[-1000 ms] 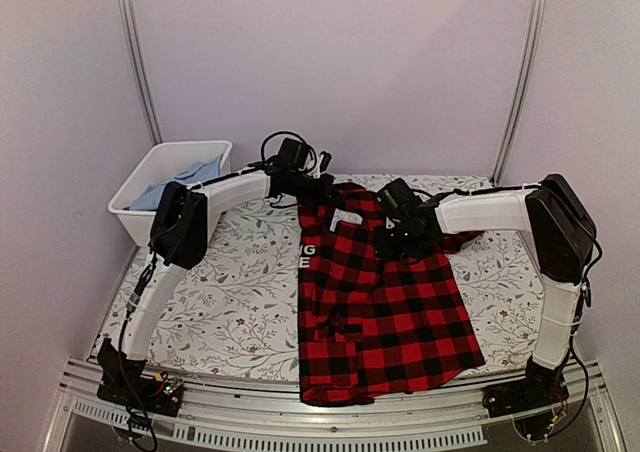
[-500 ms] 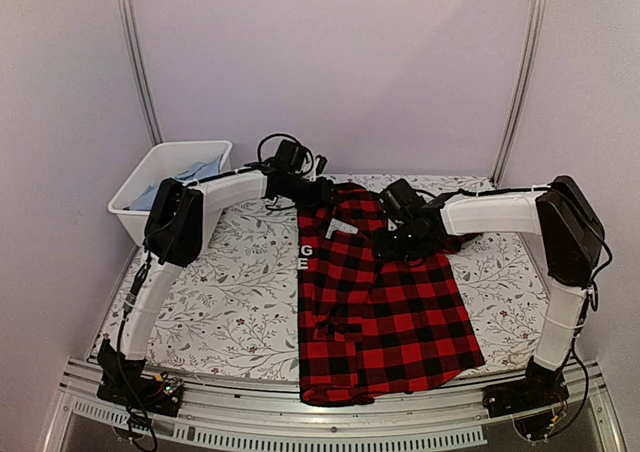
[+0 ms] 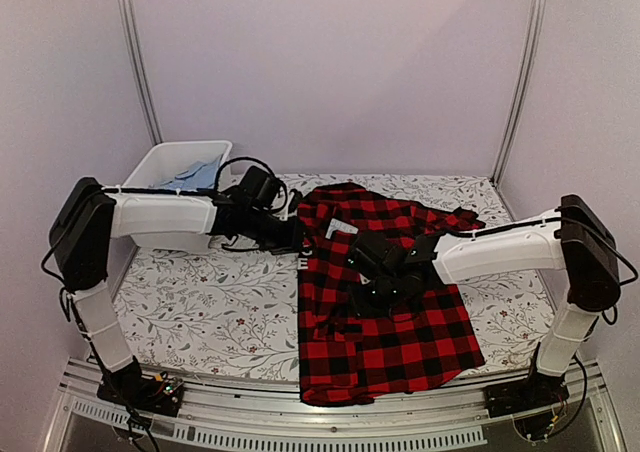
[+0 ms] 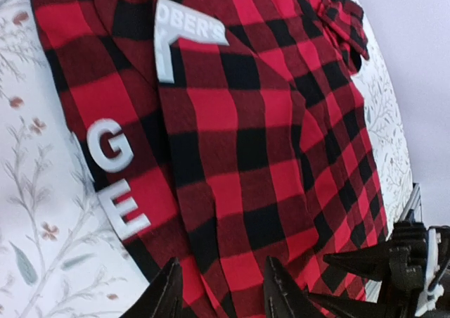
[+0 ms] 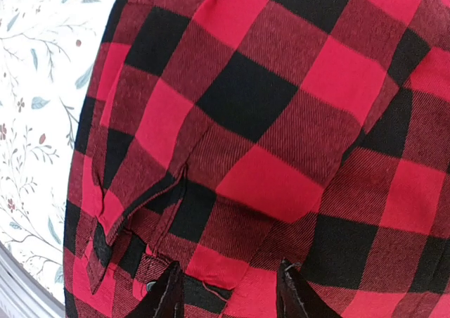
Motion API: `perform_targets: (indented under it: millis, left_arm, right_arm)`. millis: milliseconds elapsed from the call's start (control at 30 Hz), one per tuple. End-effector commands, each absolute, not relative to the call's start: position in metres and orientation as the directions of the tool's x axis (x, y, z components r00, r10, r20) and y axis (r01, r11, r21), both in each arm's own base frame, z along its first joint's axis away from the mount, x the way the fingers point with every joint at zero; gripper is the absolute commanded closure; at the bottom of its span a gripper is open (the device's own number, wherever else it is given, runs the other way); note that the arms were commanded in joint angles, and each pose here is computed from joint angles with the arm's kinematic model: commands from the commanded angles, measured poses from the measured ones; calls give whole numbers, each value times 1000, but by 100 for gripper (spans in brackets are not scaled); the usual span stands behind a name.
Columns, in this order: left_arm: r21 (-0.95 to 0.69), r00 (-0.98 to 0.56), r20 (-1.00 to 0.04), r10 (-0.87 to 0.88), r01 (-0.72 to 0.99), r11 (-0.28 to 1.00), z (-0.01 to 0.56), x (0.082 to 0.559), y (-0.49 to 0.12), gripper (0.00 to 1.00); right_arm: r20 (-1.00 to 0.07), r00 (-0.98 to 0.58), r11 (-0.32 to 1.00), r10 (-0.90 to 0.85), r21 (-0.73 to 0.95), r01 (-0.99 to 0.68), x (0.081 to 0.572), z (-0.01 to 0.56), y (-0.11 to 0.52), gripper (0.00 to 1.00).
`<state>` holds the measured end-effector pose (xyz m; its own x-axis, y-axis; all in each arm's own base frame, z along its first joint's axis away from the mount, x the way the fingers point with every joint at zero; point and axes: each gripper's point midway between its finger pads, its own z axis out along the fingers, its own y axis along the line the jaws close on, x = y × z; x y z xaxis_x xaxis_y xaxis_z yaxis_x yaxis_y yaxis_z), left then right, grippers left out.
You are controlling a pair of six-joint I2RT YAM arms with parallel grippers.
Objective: Fold and stack the long sleeve shirts
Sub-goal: Adjust the sleeve of the 1/3-folded shirt.
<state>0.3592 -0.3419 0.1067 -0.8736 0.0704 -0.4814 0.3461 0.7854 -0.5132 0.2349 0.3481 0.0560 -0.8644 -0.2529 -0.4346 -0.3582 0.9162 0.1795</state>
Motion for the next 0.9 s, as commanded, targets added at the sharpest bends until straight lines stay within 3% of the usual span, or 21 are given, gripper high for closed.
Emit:
perform_targets:
  millis: [0,233,867]
  left_arm:
    - [-524,-904,-419,88,319,790,80,301,-348,63]
    - [-532,-925,-355,132,316,786,61,241,-358,66]
    - [-472,-949,-257,183,289,833,31,190,-365,67]
  right_arm:
    - [-393,-903,939,-176,210,-274,212,53,342,58]
    - [-362,-926,939,-106,271,-213,191,52,341,60]
    - [-297,-951,914,-90,354,-197,168,30,354,65]
